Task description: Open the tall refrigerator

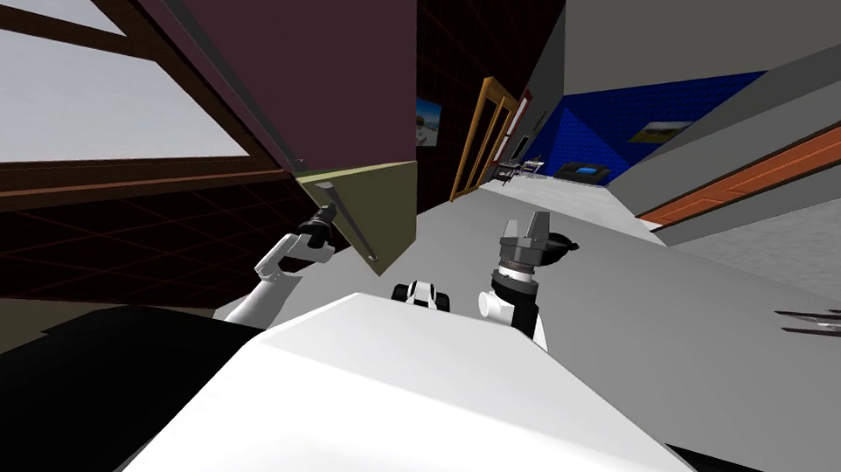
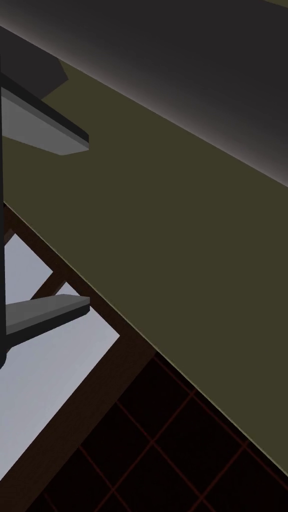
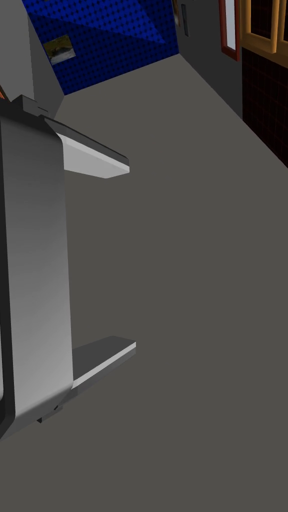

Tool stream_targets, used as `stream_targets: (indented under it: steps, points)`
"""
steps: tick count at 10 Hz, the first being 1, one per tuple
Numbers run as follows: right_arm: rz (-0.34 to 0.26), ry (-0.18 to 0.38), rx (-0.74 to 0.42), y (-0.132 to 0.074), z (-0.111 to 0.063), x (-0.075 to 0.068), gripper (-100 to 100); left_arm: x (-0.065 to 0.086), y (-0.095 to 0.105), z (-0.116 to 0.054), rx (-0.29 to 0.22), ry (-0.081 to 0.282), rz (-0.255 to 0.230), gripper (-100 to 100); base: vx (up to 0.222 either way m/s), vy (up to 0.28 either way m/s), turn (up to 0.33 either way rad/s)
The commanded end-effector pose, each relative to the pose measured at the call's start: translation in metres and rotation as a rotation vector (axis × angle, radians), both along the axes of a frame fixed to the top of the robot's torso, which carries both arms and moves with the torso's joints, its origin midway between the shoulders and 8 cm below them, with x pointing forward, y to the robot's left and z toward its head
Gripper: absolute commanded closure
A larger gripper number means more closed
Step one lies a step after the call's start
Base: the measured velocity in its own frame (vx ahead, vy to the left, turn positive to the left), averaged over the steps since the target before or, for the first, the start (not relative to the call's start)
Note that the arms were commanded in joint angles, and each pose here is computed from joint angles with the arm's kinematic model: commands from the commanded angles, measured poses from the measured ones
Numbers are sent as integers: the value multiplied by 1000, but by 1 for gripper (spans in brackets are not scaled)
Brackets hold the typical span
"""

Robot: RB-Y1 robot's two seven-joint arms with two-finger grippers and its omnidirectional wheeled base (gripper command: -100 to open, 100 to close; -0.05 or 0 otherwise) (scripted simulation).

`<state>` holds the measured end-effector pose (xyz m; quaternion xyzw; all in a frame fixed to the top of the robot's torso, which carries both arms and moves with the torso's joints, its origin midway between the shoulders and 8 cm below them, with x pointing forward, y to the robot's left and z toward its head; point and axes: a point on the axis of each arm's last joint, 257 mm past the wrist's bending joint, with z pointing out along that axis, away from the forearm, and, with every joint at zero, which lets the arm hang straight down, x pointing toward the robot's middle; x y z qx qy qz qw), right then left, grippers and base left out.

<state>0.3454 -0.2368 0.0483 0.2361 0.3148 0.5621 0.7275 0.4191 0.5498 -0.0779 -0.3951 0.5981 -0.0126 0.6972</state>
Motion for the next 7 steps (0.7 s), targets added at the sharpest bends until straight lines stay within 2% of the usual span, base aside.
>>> stream_targets:
  steps: [1,5,6,7]
  points:
    - [0,0,0,0,0,0,0,-9,13,6,-1,-10,56,100,30,-420,116]
    - [0,0,0,0,0,0,0,-29,38,8,-2,-12,158,100,27,-370,96]
    - [0,0,0,0,0,0,0,-27,36,2,-6,0,150,100,24,-163,70]
    - [0,0,0,0,0,0,0,-36,43,-1,-10,6,186,100,48,-153,63]
